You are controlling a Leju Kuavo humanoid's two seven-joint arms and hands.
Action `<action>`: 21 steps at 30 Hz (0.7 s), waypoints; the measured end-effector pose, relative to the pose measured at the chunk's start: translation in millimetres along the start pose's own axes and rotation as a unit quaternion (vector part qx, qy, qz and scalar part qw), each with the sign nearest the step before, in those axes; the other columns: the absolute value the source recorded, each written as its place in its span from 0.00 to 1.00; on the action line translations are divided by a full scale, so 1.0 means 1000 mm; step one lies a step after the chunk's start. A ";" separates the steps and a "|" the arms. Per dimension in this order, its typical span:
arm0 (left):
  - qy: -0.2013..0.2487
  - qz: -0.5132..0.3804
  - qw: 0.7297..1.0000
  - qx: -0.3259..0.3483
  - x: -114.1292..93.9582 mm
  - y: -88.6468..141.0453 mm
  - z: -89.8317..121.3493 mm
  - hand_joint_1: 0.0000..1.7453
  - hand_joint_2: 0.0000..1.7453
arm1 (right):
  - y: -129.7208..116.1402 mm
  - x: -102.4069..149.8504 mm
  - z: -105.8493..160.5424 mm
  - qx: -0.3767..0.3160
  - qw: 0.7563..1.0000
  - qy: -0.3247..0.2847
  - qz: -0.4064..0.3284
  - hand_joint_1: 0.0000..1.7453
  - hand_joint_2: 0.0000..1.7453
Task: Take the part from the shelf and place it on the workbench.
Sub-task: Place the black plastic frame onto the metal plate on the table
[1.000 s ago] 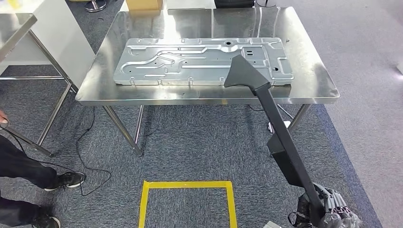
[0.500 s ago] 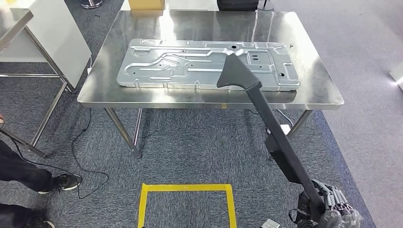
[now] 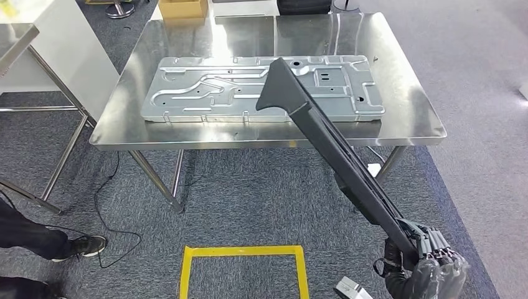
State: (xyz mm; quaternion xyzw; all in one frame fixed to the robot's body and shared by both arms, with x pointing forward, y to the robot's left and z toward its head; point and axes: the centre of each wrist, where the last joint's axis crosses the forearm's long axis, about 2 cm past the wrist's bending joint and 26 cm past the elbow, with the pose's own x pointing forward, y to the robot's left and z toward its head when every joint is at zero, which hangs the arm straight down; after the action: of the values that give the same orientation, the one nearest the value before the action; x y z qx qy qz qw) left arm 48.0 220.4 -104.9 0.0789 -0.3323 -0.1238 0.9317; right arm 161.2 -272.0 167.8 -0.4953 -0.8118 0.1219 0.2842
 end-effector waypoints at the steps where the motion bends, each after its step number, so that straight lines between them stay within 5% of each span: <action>1: 0.000 -0.001 1.000 -0.001 -0.001 0.000 0.000 0.00 1.00 | 0.001 0.001 -0.002 0.000 1.000 -0.003 0.000 1.00 1.00; 21: -0.010 -0.019 1.000 -0.014 0.000 0.004 -0.002 0.00 1.00 | 0.024 -0.006 -0.046 0.003 0.998 -0.061 -0.005 1.00 1.00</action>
State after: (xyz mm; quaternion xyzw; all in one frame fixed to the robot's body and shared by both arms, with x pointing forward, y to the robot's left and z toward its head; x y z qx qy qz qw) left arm 49.5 224.4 -105.3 0.0705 -0.3383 -0.1468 0.9268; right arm 207.8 -269.2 191.5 -0.4821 -0.8297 0.1528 0.2363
